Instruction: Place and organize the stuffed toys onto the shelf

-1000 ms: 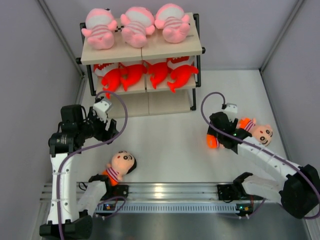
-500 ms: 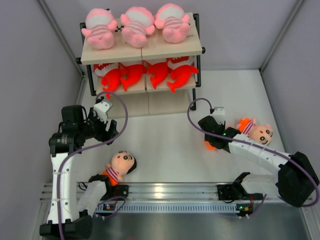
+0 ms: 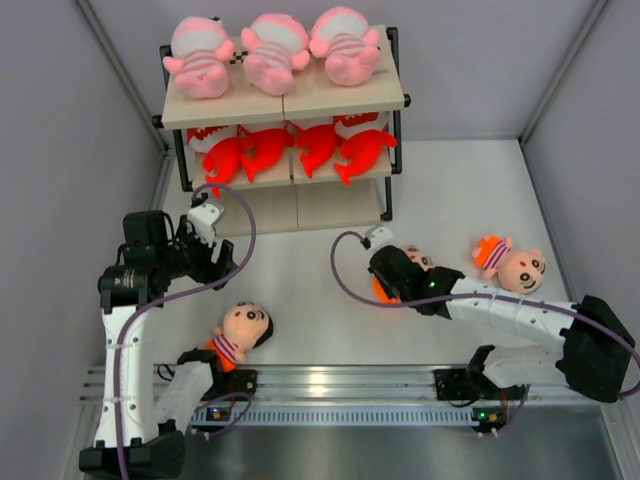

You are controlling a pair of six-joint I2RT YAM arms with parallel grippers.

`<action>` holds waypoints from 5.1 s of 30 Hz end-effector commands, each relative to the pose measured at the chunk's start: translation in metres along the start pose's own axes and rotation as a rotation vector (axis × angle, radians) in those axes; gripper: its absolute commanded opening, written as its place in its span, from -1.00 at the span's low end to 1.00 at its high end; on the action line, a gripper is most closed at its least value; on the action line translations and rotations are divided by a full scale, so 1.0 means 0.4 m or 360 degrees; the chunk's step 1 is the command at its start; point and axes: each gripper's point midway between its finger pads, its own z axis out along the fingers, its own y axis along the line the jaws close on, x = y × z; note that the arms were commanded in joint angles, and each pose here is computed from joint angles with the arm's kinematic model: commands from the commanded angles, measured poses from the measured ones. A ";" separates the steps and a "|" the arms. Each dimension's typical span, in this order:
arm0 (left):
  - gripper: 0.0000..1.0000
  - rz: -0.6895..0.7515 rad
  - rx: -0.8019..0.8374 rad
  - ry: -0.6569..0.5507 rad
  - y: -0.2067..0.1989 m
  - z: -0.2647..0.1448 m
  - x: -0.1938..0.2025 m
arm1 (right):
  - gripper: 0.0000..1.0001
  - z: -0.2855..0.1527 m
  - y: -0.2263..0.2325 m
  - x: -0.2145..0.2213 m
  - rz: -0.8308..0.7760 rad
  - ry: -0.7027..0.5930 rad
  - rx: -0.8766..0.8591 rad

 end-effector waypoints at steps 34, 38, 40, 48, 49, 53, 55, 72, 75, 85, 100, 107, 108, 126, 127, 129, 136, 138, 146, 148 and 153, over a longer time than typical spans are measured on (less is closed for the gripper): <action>0.35 0.0547 0.0578 -0.0176 -0.129 0.028 0.024 | -1.00 -0.498 0.683 -0.551 -0.0984 -0.1488 -0.1854; -0.98 0.0548 0.0566 -0.0167 -0.127 0.028 0.027 | -0.94 -0.503 0.679 -0.561 -0.0932 -0.1496 -0.1834; -1.00 0.0534 0.0556 -0.0162 -0.127 0.026 0.029 | -0.54 -0.483 0.661 -0.559 -0.0897 -0.1448 -0.1753; -1.00 0.0442 0.0587 -0.0187 -0.136 0.028 0.016 | 0.33 -0.423 0.570 -0.500 -0.0722 -0.1345 -0.1365; -1.00 0.0430 0.0595 -0.0189 -0.136 0.029 0.013 | 0.34 -0.428 0.567 -0.487 -0.0718 -0.1364 -0.1355; -1.00 0.0415 0.0624 -0.0202 -0.142 0.029 0.008 | 0.33 -0.419 0.580 -0.467 -0.0693 -0.1324 -0.1341; -1.00 0.0415 0.0621 -0.0201 -0.141 0.030 0.008 | 0.31 -0.410 0.597 -0.464 -0.0695 -0.1306 -0.1361; -0.62 0.0342 0.0490 -0.0097 -0.110 0.030 0.028 | -1.00 -0.286 0.613 -0.512 -0.0786 -0.1223 -0.1009; 0.23 0.0170 0.0273 0.0057 -0.054 0.027 0.044 | -1.00 -0.228 0.597 -0.509 -0.0896 -0.1176 -0.0885; 0.52 -0.0066 -0.0551 0.0133 0.123 -0.096 -0.010 | -1.00 -0.021 0.611 -0.578 -0.1158 -0.1124 -0.0581; 0.53 -0.0136 -0.0766 0.0165 0.161 -0.137 0.001 | -1.00 0.233 0.636 -0.699 -0.1197 -0.1110 -0.0430; 0.53 -0.0144 -0.0729 0.0161 0.153 -0.128 0.005 | -1.00 0.291 0.653 -0.737 -0.1135 -0.1143 -0.0370; 0.53 -0.0146 -0.0730 0.0164 0.153 -0.128 0.007 | -1.00 0.303 0.656 -0.744 -0.1120 -0.1150 -0.0352; 0.53 -0.0144 -0.0663 0.0159 0.135 -0.116 0.016 | -0.11 0.285 0.651 -0.745 -0.0945 -0.1134 -0.0383; 0.53 -0.0140 -0.0653 0.0158 0.133 -0.114 0.017 | -0.04 0.269 0.652 -0.743 -0.0918 -0.1137 -0.0401; 0.53 -0.0137 -0.0633 0.0157 0.127 -0.111 0.019 | 0.20 0.223 0.652 -0.740 -0.0860 -0.1163 -0.0430; 0.53 -0.0129 -0.0632 0.0147 0.119 -0.118 0.025 | 0.50 0.046 0.610 -0.757 -0.0683 -0.1258 -0.0401; 0.53 -0.0133 -0.0657 0.0156 0.123 -0.122 0.032 | 0.53 -0.024 0.601 -0.740 -0.0593 -0.1254 -0.0448; 0.53 -0.0135 -0.0672 0.0169 0.122 -0.122 0.049 | 0.58 -0.203 0.757 -0.458 -0.0302 -0.0882 -0.1130; 0.53 -0.0135 -0.0674 0.0175 0.122 -0.123 0.052 | 0.58 -0.259 0.827 -0.396 -0.0279 -0.0820 -0.1280; 0.53 -0.0128 -0.0694 0.0155 0.121 -0.132 0.051 | 0.52 -0.319 0.947 -0.287 -0.0491 -0.0768 -0.1357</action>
